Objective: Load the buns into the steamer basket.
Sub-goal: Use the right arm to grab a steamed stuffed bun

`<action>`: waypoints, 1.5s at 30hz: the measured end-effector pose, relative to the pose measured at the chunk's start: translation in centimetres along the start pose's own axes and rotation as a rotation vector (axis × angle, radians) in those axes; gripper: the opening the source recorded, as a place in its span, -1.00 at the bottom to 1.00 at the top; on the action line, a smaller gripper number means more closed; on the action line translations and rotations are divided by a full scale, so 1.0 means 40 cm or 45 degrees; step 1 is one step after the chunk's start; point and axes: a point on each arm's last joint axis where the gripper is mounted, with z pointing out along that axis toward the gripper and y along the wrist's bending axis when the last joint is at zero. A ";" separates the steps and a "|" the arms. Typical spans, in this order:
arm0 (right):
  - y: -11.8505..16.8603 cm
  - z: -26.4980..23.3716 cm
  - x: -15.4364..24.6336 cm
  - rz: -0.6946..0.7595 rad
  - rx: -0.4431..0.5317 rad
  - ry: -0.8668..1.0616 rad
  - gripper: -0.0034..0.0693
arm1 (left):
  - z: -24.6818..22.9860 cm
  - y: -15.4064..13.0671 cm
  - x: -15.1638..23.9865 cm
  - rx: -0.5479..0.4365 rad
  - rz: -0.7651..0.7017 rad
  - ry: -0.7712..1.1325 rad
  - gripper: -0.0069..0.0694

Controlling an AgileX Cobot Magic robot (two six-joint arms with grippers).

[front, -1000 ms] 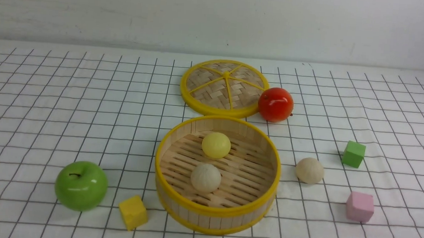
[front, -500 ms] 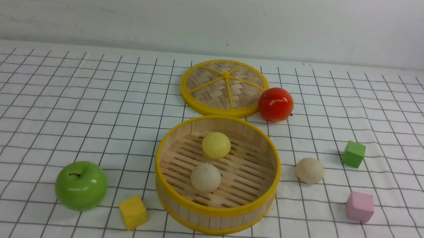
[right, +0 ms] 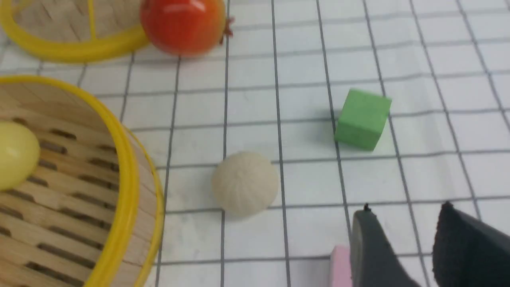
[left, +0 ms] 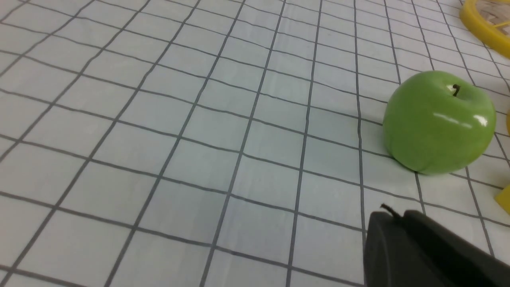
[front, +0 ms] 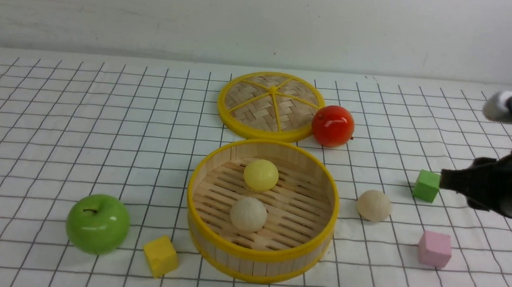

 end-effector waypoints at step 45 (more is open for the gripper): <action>0.090 0.395 -0.028 -0.116 -0.087 0.457 -0.90 | 0.000 0.000 0.000 0.000 0.000 0.000 -0.63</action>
